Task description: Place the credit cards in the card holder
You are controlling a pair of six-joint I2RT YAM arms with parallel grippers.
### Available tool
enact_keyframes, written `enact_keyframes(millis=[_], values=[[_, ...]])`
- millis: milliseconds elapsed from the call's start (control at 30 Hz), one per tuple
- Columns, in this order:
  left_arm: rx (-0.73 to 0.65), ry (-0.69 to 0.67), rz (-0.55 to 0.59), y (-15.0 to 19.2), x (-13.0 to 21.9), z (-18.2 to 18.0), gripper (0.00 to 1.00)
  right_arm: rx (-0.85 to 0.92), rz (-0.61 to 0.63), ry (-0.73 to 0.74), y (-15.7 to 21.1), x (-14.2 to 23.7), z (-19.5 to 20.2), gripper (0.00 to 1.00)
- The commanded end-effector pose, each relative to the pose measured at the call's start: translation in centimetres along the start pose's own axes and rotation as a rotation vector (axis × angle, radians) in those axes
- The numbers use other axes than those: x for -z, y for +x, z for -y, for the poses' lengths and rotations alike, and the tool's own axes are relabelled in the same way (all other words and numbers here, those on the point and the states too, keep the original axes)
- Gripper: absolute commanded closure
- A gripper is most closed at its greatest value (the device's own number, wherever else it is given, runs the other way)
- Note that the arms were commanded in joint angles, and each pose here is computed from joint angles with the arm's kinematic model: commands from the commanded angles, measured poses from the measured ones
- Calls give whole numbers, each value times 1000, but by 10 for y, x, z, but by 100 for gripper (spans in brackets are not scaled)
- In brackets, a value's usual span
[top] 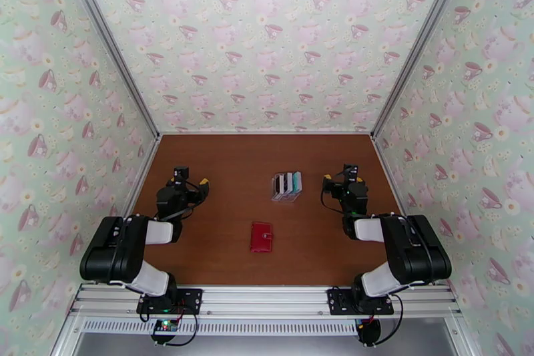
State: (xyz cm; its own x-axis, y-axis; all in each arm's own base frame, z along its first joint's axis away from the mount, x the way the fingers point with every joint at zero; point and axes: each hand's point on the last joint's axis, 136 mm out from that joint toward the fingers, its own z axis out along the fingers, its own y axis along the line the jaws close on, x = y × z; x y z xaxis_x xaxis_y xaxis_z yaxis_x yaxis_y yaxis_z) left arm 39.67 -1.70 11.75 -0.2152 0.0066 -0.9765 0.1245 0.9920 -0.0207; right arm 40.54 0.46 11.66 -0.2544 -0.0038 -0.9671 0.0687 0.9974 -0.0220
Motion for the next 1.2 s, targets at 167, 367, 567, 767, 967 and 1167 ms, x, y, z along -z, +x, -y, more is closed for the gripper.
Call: enact_keyframes(millis=[167,367,567,767,967,1167], values=[[-1,11,-8,5,0,1,0,-5,0,-22,0,-1,-2,0],[1,11,-7,4,0,0,0,-7,-1,-23,0,-1,-2,0],[17,19,0,4,2,-3,0,-7,-1,-24,0,-1,-2,0],[31,29,12,2,3,-4,0,-8,-1,-23,0,-1,-2,0],[33,18,14,3,4,-6,0,-6,-1,-22,1,-1,-1,0],[51,-49,57,-5,14,-16,0,-8,8,-17,0,1,0,0]])
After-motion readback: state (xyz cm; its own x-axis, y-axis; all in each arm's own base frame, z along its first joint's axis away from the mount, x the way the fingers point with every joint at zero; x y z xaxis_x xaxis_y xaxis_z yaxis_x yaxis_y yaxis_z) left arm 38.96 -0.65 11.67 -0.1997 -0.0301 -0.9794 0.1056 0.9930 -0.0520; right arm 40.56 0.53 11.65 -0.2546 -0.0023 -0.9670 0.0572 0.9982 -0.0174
